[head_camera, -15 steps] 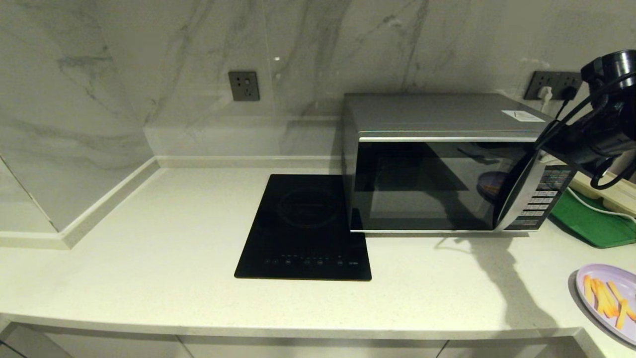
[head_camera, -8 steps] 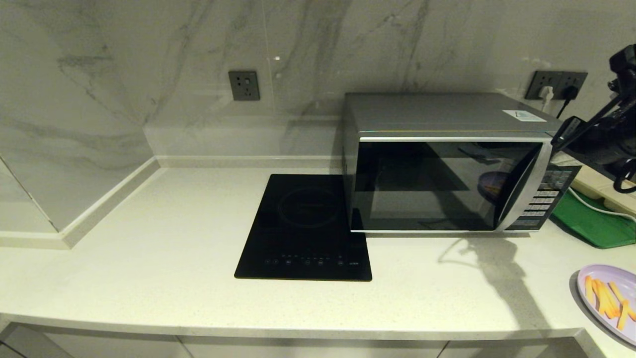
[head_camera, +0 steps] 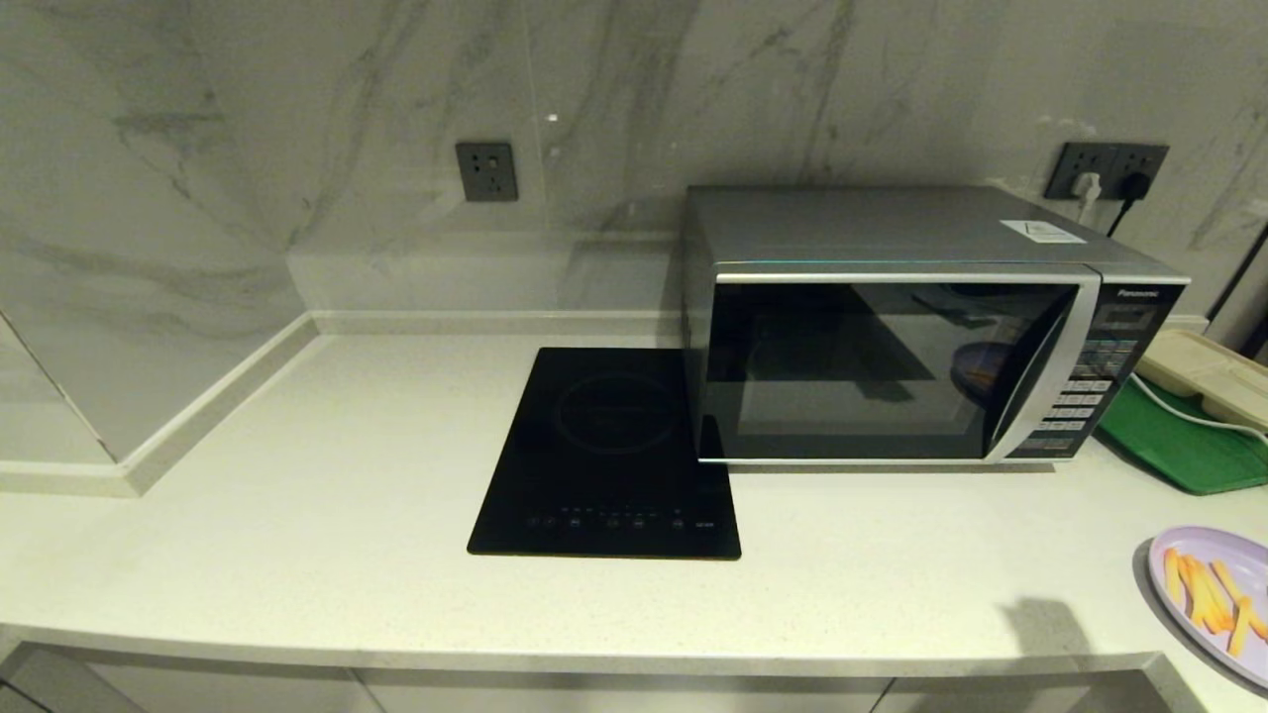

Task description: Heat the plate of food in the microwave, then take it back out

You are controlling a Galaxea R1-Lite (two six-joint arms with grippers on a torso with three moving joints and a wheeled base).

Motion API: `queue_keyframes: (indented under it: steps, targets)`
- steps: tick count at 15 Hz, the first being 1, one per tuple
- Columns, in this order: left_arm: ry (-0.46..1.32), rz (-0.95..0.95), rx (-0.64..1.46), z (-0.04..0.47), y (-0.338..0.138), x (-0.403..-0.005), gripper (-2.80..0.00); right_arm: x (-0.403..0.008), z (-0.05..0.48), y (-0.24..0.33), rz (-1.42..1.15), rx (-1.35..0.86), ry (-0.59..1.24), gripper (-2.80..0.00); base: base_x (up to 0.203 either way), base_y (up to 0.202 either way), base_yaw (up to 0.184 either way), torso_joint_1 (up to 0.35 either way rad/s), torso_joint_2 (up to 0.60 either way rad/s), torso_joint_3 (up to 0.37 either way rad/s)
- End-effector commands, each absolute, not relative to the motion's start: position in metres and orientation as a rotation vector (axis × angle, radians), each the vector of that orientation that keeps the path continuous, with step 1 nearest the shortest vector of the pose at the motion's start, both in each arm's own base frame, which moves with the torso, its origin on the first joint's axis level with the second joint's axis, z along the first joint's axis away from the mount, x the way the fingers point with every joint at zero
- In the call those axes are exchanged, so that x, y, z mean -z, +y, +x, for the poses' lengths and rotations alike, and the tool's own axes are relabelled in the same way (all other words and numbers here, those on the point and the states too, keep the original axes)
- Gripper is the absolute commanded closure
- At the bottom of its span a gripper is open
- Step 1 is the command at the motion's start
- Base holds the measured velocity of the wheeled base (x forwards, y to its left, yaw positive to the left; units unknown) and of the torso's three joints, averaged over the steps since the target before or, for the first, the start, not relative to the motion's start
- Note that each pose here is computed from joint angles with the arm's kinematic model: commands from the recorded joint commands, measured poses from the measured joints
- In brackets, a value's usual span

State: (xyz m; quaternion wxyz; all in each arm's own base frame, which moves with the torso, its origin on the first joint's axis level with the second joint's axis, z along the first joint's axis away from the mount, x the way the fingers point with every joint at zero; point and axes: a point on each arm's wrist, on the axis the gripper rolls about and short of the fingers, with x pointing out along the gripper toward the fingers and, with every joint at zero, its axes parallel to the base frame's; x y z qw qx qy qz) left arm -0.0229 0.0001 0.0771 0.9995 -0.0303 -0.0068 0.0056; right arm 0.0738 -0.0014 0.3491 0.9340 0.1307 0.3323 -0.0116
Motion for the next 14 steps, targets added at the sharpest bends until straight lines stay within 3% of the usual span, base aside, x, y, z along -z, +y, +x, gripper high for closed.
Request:
queue_keyframes:
  steps: [1,4,8,11,14]
  targets:
    - [-0.014,-0.061,-0.012,-0.023,0.000,-0.077,0.00,-0.329,-0.043,0.005,0.202,-0.049,0.501,0.00,0.000,0.000,0.000,0.000,0.00,0.000]
    - [-0.014,-0.061,-0.012,-0.023,0.000,-0.077,0.00,-0.274,-0.123,0.009,0.058,-0.111,0.385,0.00,0.000,0.000,0.000,0.000,0.00,0.000]
    - [-0.014,-0.061,-0.012,-0.023,0.000,-0.077,0.00,-0.194,-0.178,0.005,-0.065,-0.184,0.307,0.00,0.000,0.000,0.000,0.000,0.00,0.000]
    - [-0.014,-0.061,-0.012,-0.023,0.000,-0.077,0.00,-0.163,-0.180,0.002,-0.036,-0.133,0.242,0.00,0.000,0.000,0.000,0.000,0.00,0.000]
    - [-0.014,-0.061,-0.012,-0.023,0.000,-0.077,0.00,-0.157,-0.128,-0.001,0.058,0.010,0.189,0.00,0.000,0.000,0.000,0.000,0.00,0.000]
